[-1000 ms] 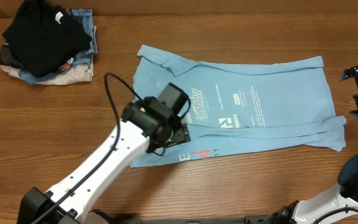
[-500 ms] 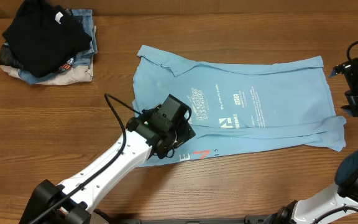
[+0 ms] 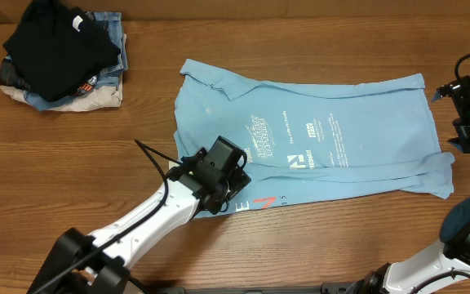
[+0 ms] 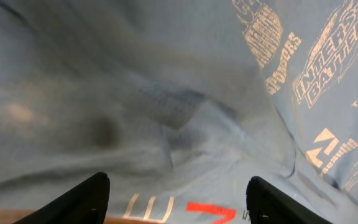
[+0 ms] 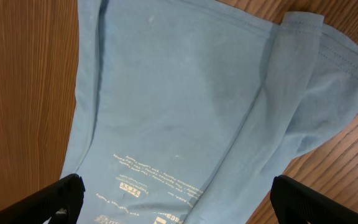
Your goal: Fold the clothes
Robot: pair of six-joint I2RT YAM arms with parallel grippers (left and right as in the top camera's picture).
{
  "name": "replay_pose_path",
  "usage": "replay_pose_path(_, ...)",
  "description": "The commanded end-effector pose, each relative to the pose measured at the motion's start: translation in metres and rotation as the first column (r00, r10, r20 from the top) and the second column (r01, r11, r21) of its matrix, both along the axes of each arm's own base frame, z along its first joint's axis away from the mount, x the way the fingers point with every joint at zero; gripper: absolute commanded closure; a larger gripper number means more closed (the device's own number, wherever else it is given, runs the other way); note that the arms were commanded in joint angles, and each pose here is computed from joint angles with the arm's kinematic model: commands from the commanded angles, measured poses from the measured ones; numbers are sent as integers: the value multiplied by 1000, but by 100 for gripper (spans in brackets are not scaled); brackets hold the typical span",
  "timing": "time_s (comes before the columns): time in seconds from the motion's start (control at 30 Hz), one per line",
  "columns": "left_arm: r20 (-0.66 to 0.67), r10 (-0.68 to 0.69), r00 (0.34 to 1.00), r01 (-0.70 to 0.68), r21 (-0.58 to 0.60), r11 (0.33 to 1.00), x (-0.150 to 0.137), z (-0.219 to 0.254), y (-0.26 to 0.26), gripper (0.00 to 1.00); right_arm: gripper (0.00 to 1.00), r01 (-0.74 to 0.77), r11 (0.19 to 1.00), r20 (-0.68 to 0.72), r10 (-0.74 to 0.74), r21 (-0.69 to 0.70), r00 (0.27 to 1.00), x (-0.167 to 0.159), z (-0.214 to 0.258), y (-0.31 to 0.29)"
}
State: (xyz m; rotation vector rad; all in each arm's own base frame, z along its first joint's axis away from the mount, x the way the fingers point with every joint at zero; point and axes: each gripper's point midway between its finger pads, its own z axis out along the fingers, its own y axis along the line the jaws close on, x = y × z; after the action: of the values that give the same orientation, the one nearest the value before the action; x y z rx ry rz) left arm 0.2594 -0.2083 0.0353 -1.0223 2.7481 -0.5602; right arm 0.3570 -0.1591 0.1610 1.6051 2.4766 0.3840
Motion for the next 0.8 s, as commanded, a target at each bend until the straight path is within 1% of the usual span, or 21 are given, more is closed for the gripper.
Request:
replay_pose_path(0.0, -18, 32, 999, -32, 30, 999, 3, -19, 4, 28, 0, -11, 1000, 25, 12, -20, 1000, 3, 9, 0)
replay_pose_path(0.23, -24, -17, 1000, 17, 6, 1000, 11, -43, -9, 34, 0, -12, 1000, 21, 13, -18, 1000, 2, 8, 0)
replay_pose_path(0.4, -26, -32, 999, 33, 2, 999, 10, -43, -11, 36, 0, -10, 1000, 18, 11, -25, 1000, 2, 8, -1)
replay_pose_path(0.5, -19, -58, 998, 58, 2, 998, 10, -41, -12, 41, 0, -10, 1000, 18, 11, -25, 1000, 2, 8, -1)
replay_pose_path(0.63, -17, -62, 998, 62, 1, 998, 9, -37, -11, 43, 0, -10, 1000, 17, 11, -25, 1000, 2, 8, -1)
replay_pose_path(0.67, -16, -63, 998, 63, 3, 998, 8, -36, -11, 45, 0, -10, 1000, 17, 11, -24, 1000, 2, 8, -1)
replay_pose_path(0.77, -14, -63, 998, 63, 17, 998, 7, -31, -7, 45, 0, -9, 999, 9, 10, -31, 1000, 0, 8, -2)
